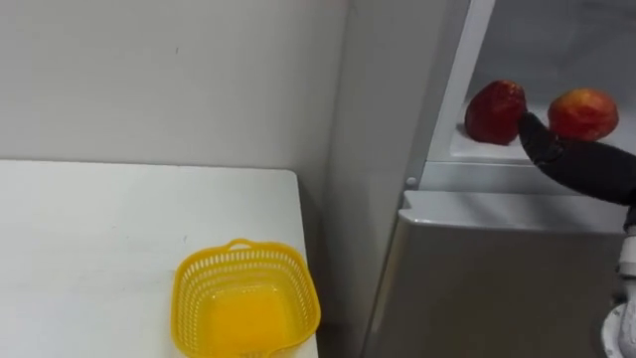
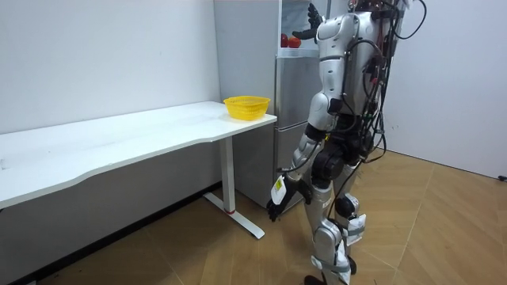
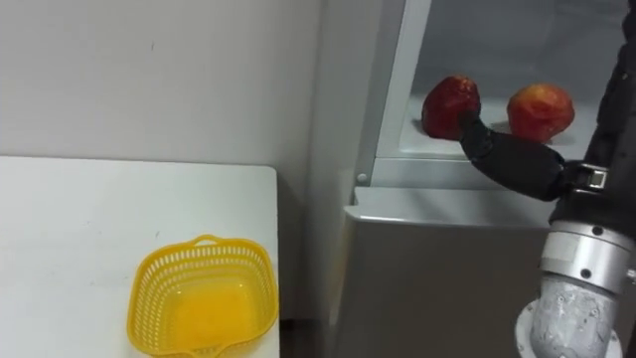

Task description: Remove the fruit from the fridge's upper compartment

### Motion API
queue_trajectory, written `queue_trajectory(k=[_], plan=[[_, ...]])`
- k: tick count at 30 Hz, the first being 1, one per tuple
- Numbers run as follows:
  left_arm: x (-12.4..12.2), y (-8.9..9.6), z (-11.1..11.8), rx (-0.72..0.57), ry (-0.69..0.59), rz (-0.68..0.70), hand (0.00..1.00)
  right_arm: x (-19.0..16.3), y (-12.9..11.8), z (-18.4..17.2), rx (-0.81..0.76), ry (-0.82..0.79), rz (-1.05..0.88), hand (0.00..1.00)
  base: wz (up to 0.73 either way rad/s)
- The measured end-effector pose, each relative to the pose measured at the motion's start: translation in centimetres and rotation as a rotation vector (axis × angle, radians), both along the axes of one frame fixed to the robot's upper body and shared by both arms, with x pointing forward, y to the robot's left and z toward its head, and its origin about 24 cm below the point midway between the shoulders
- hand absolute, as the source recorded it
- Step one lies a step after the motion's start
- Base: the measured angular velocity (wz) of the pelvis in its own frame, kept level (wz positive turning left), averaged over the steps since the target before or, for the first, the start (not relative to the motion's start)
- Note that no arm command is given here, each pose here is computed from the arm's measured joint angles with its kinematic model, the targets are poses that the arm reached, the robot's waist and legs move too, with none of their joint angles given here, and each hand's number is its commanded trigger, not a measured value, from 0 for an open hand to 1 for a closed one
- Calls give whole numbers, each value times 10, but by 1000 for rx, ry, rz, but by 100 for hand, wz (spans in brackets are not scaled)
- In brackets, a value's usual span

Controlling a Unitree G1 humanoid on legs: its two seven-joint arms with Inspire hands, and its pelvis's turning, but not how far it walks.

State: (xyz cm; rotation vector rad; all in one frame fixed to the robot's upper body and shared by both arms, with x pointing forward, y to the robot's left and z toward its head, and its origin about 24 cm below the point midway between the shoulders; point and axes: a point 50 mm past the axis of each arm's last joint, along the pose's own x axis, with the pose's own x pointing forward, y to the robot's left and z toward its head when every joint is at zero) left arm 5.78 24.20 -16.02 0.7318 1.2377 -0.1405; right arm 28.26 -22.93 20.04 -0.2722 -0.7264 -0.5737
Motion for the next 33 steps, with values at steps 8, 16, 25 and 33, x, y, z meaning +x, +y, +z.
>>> queue_trajectory(k=[8,16,25,33], plan=[[5,-1,2,-16,-23,-8,0,7,1,11,-34,0,34,0,5],[6,-1,6,-33,-34,-19,0,19,3,23,-42,-1,48,0,1],[-1,-1,4,-36,-3,-12,0,28,-4,9,-22,84,29,0,2],[-3,0,4,-43,11,-18,0,28,-8,10,-7,92,41,0,0]])
